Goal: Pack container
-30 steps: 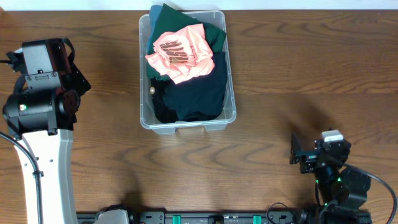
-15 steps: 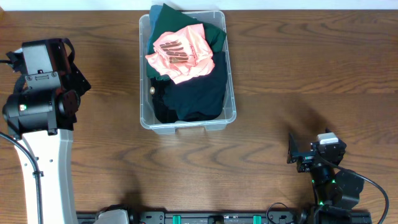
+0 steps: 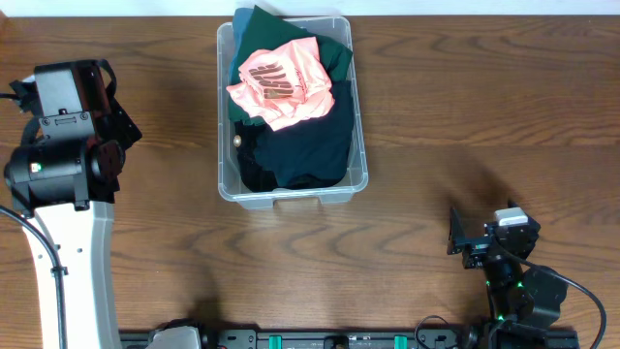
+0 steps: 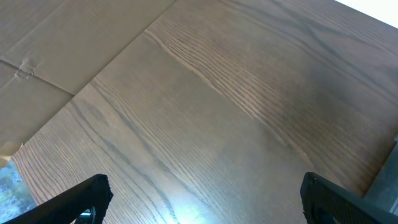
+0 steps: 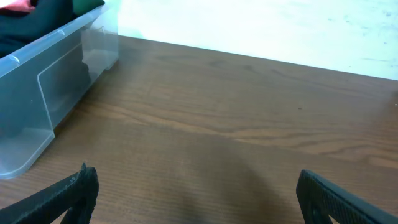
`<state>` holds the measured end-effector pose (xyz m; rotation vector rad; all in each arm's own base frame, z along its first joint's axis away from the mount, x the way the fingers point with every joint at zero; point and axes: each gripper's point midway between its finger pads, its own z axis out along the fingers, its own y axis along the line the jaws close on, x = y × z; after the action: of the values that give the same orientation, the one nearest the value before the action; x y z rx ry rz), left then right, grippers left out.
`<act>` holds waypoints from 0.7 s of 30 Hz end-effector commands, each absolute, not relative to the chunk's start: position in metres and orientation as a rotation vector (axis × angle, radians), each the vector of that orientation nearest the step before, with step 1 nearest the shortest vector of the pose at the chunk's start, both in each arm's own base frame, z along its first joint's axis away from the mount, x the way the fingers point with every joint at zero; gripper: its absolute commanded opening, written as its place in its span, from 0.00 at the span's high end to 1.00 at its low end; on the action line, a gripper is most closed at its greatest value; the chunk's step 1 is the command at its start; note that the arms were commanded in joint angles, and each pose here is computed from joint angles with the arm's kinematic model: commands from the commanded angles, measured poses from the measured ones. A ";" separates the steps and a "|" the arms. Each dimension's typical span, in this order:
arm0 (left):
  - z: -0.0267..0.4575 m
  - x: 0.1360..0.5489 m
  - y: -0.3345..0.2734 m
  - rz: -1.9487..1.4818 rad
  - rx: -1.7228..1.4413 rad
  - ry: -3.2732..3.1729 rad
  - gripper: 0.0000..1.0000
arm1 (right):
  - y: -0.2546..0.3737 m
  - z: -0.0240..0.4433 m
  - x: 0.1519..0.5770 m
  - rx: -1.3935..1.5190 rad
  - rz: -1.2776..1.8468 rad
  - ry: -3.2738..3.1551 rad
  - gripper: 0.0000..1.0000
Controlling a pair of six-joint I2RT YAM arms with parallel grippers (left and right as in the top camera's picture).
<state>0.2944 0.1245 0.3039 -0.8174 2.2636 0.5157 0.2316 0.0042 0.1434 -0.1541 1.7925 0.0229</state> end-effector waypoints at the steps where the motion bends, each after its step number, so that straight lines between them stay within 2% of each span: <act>1: 0.306 0.293 0.127 0.521 -0.831 2.256 0.02 | 0.005 0.143 0.232 -0.150 0.035 1.787 0.01; 21: 0.307 0.292 0.124 0.515 -0.820 2.255 0.02 | 0.005 0.143 0.232 -0.150 0.035 1.787 0.01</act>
<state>0.2944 0.1244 0.3039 -0.8174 2.2640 0.5158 0.2316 0.0042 0.1434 -0.1541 1.7925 0.0229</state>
